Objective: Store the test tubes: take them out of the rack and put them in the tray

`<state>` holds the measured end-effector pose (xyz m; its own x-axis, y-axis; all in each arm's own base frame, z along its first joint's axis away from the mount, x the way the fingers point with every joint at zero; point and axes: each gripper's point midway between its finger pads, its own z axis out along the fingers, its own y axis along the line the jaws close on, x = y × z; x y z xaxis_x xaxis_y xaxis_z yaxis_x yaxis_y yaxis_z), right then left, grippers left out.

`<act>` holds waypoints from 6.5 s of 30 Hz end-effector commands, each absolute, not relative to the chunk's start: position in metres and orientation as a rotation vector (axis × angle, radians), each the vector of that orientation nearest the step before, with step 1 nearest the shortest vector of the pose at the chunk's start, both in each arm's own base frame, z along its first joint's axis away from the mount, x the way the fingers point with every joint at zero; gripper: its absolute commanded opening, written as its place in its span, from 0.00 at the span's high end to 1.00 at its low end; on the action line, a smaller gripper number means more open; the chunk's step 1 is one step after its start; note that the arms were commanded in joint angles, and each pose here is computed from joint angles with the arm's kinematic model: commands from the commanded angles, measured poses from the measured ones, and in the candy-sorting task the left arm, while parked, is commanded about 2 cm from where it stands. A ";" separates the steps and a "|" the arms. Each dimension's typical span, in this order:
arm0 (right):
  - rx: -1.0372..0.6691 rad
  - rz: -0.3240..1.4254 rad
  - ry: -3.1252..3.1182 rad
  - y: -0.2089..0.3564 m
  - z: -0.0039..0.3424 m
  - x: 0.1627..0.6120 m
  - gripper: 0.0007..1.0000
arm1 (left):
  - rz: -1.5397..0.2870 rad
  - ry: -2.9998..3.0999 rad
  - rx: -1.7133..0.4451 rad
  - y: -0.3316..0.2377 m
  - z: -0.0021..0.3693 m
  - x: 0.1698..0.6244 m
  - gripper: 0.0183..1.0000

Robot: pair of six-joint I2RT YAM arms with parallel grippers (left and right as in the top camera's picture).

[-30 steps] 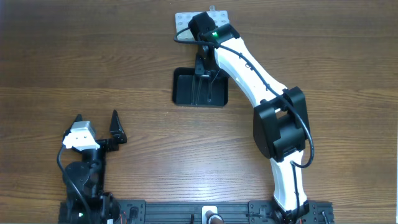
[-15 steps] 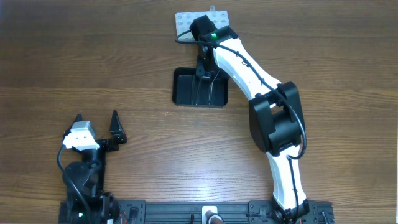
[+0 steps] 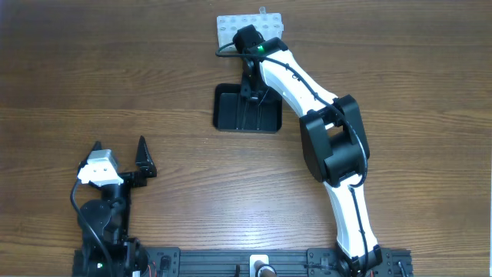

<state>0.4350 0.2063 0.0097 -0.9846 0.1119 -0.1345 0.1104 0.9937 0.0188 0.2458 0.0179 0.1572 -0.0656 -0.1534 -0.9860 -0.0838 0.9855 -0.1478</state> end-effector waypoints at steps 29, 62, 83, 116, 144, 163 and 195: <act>0.126 -0.151 2.255 0.161 0.213 0.587 0.28 | -0.054 1.639 -0.165 0.017 0.156 0.246 0.01; -0.057 -0.160 2.211 0.195 0.115 0.641 0.23 | -0.054 1.639 -0.165 0.017 0.156 0.246 0.00; -0.059 -0.163 2.216 0.196 0.102 0.643 0.82 | -0.053 1.639 -0.165 0.017 0.156 0.246 0.00; -0.027 -0.098 2.100 0.200 0.243 0.633 0.90 | -0.054 1.639 -0.165 0.017 0.156 0.246 0.00; 0.061 -0.009 2.834 0.206 0.174 0.465 0.94 | -0.053 1.639 -0.165 0.017 0.156 0.246 0.00; -0.030 -0.042 3.142 0.221 0.101 0.419 0.92 | -0.053 1.639 -0.165 0.017 0.156 0.246 0.00; 0.045 -0.149 3.160 0.207 0.029 0.430 0.92 | -0.053 1.639 -0.165 0.017 0.156 0.246 0.00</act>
